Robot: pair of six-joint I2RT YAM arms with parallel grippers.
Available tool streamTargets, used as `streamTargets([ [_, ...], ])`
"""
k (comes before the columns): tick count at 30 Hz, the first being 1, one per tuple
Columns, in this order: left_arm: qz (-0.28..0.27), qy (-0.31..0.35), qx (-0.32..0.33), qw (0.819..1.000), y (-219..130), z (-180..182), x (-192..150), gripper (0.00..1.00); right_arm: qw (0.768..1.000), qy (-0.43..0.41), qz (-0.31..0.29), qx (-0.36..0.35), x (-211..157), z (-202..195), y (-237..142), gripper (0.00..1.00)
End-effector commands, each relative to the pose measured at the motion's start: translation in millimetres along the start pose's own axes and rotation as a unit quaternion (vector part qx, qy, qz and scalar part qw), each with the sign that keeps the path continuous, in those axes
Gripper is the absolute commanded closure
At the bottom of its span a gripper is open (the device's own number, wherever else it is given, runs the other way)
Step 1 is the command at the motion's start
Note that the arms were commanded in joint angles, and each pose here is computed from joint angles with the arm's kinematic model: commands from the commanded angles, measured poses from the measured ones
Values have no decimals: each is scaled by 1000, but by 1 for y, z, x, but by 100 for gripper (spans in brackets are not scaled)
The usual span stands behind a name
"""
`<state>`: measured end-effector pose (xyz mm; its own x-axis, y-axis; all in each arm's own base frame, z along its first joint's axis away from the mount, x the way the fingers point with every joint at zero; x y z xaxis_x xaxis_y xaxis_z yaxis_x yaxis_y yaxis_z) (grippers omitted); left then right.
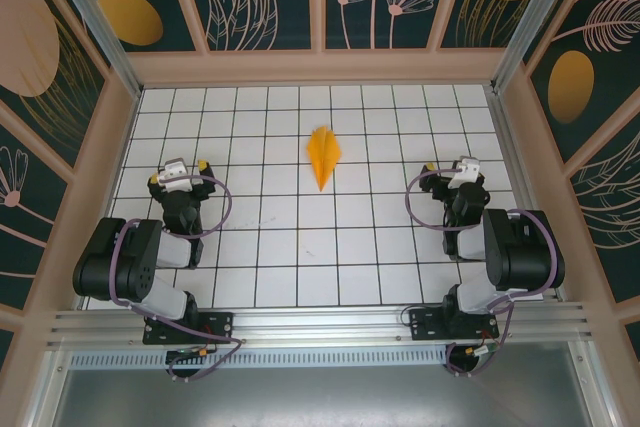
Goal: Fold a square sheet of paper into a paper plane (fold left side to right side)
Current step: Reset both arms
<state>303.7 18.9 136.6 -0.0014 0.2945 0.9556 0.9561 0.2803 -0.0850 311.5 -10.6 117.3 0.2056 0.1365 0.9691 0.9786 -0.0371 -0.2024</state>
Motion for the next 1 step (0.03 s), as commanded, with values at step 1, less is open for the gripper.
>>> streamTargets([
  [1, -14, -15, -7, 1000, 3, -2, 7, 1, 1000, 4, -29, 5, 13, 0, 4, 1],
])
Point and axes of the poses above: each hand's point on the last joint's axis, 136 mm out from that joint toward the fingers, its own y axis out along the fingers, its own z axis along the line the jaws close on, x = y × z, the point moved 6 cm from there along -y, back along the fingers, and after that the axes turned 14 degrees about -y, right-handed, at the moved point
